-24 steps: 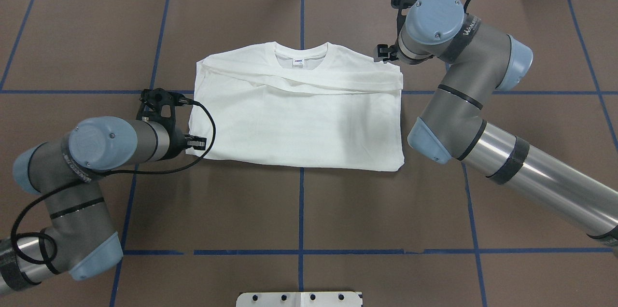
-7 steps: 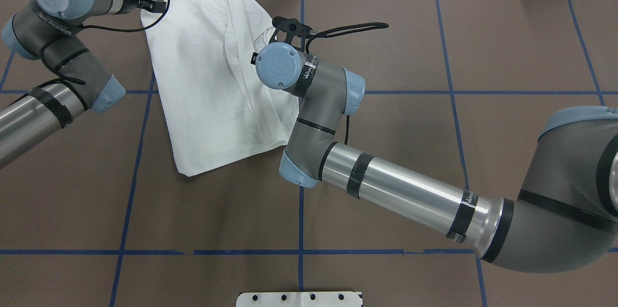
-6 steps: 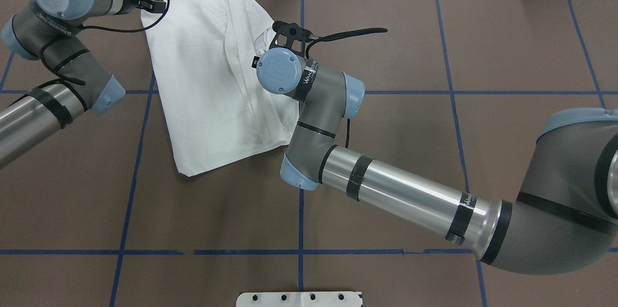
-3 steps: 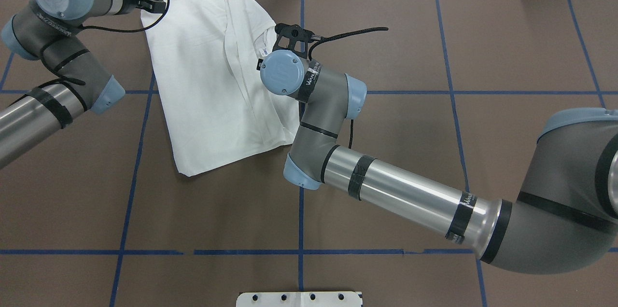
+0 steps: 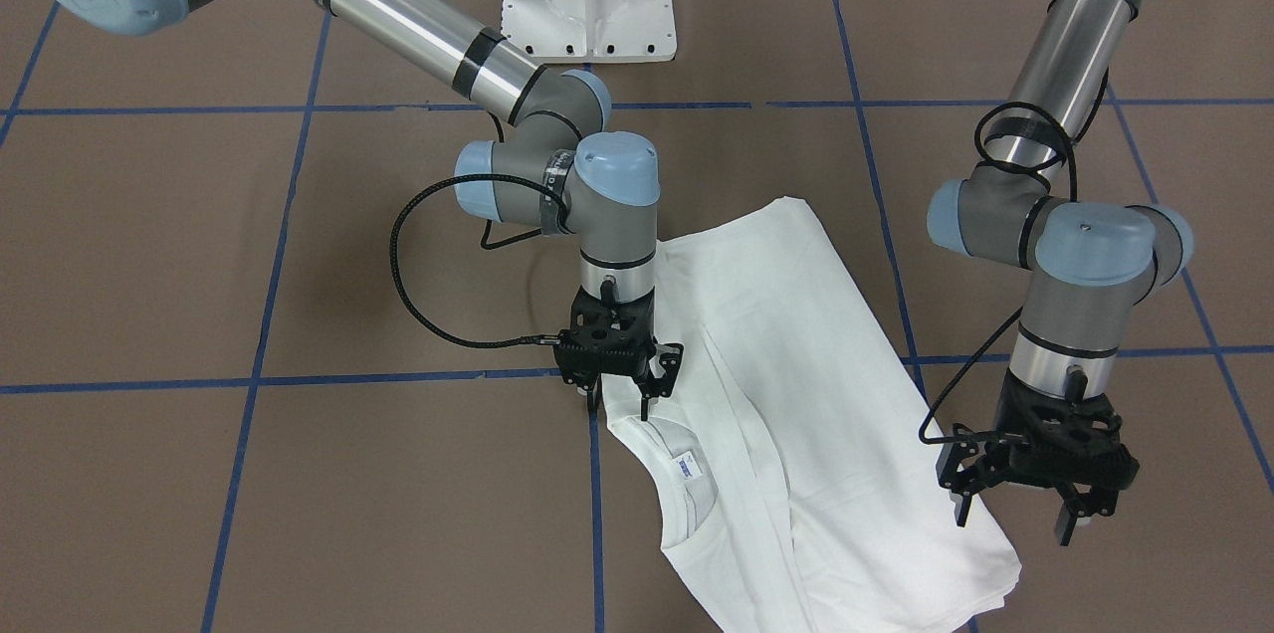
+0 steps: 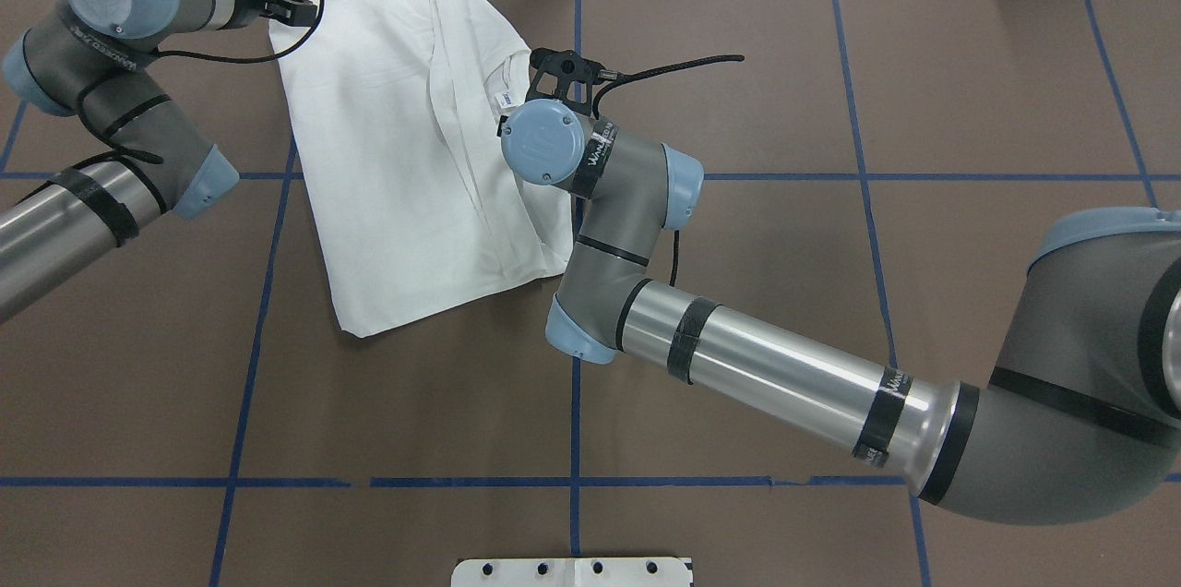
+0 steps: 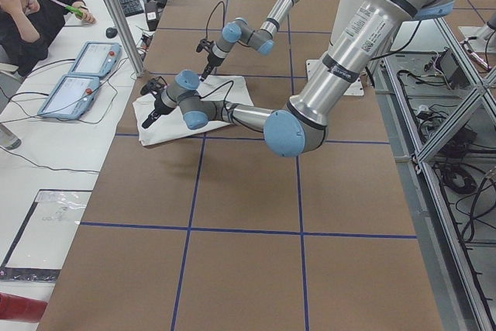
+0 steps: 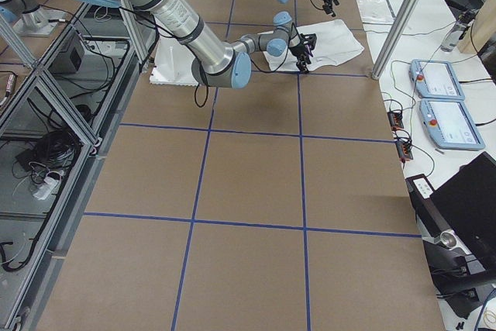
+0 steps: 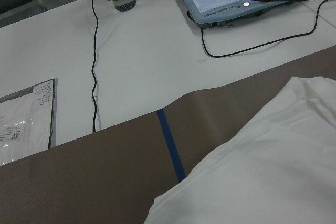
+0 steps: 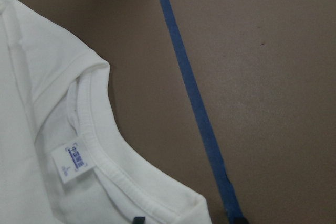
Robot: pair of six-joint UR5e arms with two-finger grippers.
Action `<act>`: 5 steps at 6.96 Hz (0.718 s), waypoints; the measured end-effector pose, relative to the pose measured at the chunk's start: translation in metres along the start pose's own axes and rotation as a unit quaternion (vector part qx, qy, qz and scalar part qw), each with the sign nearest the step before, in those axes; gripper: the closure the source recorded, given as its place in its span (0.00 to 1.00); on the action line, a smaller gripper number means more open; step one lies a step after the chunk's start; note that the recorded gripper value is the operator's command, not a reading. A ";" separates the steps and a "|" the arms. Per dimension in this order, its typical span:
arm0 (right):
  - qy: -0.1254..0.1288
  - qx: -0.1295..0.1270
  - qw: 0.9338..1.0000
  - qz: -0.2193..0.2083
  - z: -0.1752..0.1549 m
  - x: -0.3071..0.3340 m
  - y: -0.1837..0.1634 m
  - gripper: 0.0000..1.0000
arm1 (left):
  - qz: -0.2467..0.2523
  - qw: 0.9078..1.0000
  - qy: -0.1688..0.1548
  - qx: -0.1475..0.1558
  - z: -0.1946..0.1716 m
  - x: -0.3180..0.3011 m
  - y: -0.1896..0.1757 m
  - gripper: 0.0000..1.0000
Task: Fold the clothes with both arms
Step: 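Reach the right gripper over the shirt to the collar area, then drag the shirt toward the robot with the right gripper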
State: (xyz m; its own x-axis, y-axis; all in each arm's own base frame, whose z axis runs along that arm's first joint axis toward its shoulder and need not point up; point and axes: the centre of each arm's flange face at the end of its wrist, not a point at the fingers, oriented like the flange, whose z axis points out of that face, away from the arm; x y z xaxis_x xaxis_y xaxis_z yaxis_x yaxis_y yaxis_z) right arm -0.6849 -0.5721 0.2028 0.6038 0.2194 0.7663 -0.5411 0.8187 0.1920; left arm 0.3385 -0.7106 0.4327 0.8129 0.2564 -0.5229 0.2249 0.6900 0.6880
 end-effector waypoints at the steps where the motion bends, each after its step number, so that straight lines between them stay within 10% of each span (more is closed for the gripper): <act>1: -0.001 -0.001 1.000 0.000 0.000 -0.001 0.002 1.00 | -0.001 1.000 0.000 0.000 0.000 -0.001 0.001 0.00; 5: -0.022 -0.003 1.000 -0.008 -0.025 -0.010 -0.004 1.00 | -0.001 1.000 0.001 0.000 0.000 -0.001 0.003 0.00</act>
State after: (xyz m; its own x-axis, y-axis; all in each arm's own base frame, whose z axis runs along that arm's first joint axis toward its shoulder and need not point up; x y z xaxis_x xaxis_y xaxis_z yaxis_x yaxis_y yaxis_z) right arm -0.6741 -0.5644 0.1785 0.5870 0.1825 0.7888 -0.5274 0.8253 0.2016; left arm 0.3382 -0.7088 0.4355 0.8113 0.2558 -0.5257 0.2274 0.6904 0.6868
